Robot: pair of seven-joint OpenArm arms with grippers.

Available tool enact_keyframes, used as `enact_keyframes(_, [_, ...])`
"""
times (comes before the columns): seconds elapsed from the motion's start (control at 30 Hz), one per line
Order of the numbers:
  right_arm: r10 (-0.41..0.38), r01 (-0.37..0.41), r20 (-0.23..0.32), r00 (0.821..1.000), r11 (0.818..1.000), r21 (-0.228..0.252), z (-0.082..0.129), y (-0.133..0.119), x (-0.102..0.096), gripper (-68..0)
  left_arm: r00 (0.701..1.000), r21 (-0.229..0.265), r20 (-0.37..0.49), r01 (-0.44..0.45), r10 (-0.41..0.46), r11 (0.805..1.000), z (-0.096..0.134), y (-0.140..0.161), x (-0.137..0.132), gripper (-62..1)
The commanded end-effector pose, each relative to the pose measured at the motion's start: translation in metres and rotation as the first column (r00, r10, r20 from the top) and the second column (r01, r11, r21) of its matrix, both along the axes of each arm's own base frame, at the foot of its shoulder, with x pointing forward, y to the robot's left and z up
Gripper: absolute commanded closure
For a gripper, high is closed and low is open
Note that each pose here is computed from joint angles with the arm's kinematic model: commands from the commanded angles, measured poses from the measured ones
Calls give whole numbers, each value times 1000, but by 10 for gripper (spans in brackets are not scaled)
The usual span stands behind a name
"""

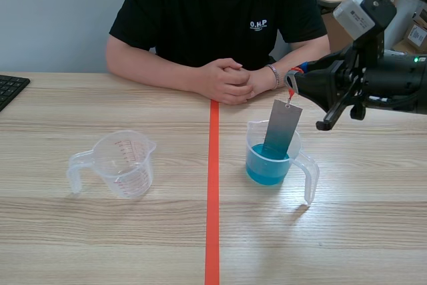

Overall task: Do the redox reaction experiment.
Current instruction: 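Hold the plate still in the solution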

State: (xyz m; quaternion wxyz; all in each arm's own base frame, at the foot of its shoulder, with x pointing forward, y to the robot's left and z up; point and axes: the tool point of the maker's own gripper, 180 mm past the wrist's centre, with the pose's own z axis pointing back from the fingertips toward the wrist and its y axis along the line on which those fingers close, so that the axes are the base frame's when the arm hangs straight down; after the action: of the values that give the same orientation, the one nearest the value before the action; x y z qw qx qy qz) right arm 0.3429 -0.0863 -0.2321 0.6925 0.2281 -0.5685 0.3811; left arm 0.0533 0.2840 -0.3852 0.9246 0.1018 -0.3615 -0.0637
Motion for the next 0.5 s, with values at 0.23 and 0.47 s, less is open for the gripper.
enact_keyframes(0.23, [53,-55,49,997,998,37,45,0,-6,-15,1000,2,8,10,-10,1000,3,-1,4,-44])
enact_keyframes(0.47, [83,-87,63,995,994,65,70,5,-15,-15,1000,2,3,9,-9,1000,2,0,3,-45])
